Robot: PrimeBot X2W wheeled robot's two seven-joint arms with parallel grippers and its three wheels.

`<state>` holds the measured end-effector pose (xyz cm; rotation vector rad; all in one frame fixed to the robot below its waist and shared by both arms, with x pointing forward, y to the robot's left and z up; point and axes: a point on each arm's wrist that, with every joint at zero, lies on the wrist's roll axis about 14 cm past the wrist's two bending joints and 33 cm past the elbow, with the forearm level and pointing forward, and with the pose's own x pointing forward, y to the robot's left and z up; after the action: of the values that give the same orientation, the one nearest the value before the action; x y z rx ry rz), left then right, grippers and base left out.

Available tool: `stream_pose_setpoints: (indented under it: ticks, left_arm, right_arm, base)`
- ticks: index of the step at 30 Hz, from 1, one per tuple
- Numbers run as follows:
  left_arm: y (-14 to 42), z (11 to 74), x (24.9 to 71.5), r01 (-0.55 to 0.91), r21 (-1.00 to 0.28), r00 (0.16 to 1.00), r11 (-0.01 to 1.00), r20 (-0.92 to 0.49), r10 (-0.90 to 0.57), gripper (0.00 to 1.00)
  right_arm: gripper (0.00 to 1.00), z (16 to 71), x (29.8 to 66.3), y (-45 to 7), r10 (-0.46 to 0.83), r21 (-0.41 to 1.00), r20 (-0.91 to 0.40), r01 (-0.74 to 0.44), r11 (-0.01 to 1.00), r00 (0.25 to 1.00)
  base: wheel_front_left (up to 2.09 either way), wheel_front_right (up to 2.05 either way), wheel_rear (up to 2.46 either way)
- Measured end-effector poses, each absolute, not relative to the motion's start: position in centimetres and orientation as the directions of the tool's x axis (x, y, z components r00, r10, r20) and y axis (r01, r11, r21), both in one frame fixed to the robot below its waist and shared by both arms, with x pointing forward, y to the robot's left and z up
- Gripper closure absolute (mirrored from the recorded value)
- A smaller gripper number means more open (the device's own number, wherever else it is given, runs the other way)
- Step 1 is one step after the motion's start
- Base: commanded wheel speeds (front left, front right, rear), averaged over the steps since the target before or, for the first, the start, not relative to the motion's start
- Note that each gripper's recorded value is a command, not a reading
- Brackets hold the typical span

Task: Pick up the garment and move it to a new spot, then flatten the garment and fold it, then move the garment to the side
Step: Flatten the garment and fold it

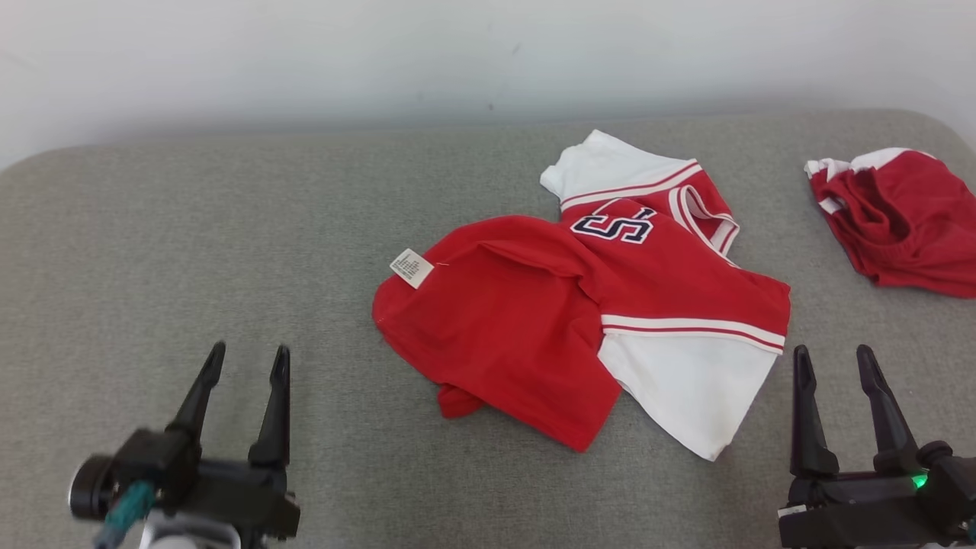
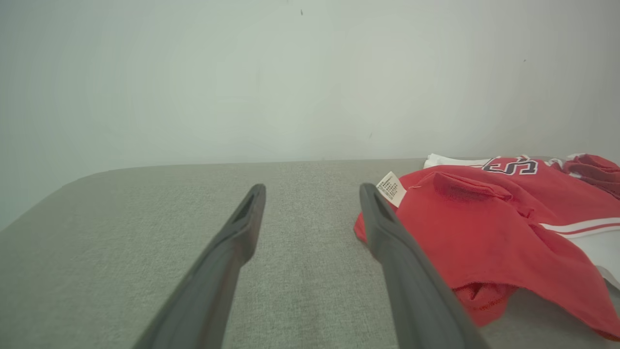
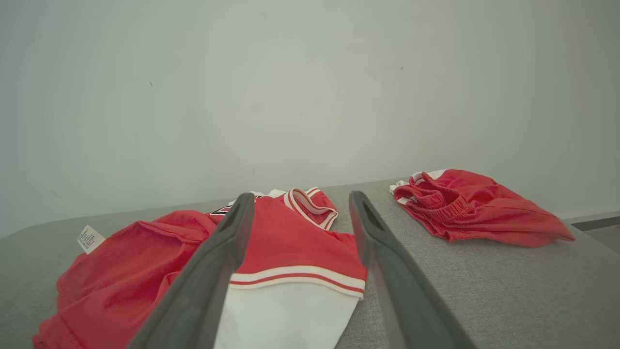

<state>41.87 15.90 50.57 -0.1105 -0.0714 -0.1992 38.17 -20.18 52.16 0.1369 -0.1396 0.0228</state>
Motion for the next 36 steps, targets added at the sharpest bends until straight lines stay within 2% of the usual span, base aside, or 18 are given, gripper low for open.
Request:
stream_pose_setpoints:
  ticks: [8, 14, 30, 31, 32, 36]
  left_arm:
    - [13.3, 51.0, 46.8, 0.322, -0.041, 0.946, 0.946, 0.059, -0.32, 0.0]
    - [11.1, 48.8, 49.1, 0.388, -0.037, 0.921, 0.921, -0.021, -0.389, 0.0]
    - [7.8, 41.3, 50.4, 0.476, -0.075, 0.841, 0.876, -0.251, -0.479, 0.0]
    - [7.8, 40.8, 50.3, 0.476, -0.081, 0.837, 0.876, -0.265, -0.479, 0.08]
    - [7.7, 40.3, 50.2, 0.48, -0.082, 0.829, 0.873, -0.283, -0.482, 1.0]
    - [7.4, 41.1, 50.9, 0.489, -0.08, 0.834, 0.868, -0.25, -0.493, 1.0]
  right_arm:
    - [0.0, 51.1, 38.5, -20.7, -0.009, 0.139, 0.108, -0.006, 0.99, 0.994]
    - [0.0, 49.9, 38.1, -22.0, -0.056, 0.14, 0.071, 0.046, 0.989, 0.996]
    - [0.0, 48.5, 37.6, -24.3, -0.131, 0.125, 0.024, 0.127, 0.984, 0.991]
    - [0.0, 48.5, 37.6, -24.4, -0.134, 0.124, 0.023, 0.13, 0.984, 0.991]
    - [0.0, 48.5, 37.6, -24.5, -0.138, 0.123, 0.022, 0.135, 0.983, 0.99]
    - [0.0, 48.8, 37.6, -24.7, -0.144, 0.121, 0.033, 0.139, 0.983, 0.989]
  base:
    - [0.0, 0.0, 0.0]
    - [0.0, 0.0, 0.0]
    - [0.0, 0.0, 0.0]
    - [0.0, 0.0, 0.0]
    - [0.0, 0.0, 0.0]
    - [0.0, 0.0, 0.0]
